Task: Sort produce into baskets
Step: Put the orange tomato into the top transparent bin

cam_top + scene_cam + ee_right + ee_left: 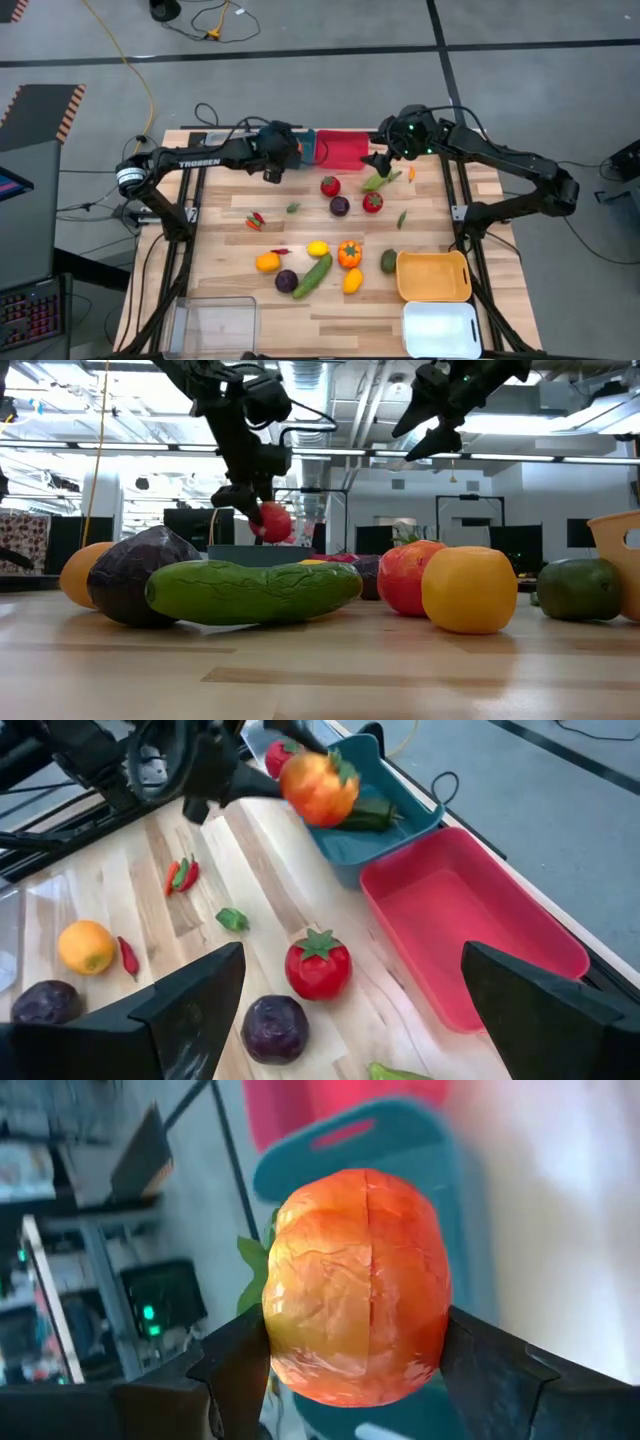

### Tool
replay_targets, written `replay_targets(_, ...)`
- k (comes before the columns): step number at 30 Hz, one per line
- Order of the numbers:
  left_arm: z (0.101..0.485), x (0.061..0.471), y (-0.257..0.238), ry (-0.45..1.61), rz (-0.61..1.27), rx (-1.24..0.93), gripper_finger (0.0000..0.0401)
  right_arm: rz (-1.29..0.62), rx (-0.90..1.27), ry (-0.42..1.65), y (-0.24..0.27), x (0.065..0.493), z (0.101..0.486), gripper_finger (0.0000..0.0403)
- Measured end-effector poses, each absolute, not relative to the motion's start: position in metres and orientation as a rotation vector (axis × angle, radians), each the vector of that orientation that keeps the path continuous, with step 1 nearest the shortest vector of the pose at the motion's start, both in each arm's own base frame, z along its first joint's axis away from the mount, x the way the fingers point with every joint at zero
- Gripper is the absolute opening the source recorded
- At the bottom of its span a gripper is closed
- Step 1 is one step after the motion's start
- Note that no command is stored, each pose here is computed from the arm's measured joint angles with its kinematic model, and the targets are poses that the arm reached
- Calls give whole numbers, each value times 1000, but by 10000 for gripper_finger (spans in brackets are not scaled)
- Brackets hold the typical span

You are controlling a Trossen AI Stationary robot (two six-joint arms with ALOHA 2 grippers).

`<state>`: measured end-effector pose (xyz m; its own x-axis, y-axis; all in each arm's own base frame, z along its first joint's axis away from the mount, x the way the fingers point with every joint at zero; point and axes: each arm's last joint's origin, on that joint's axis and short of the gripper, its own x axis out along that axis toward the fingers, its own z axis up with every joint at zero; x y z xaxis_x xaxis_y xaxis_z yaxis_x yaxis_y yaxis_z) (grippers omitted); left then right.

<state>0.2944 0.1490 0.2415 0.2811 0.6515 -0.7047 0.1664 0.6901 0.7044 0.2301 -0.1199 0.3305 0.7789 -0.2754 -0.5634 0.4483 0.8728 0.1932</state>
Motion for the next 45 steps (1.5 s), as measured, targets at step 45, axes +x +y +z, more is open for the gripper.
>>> replay_targets(45,238,210,200,1595,700,247,241,-395,333,572,-121,233,326,400)
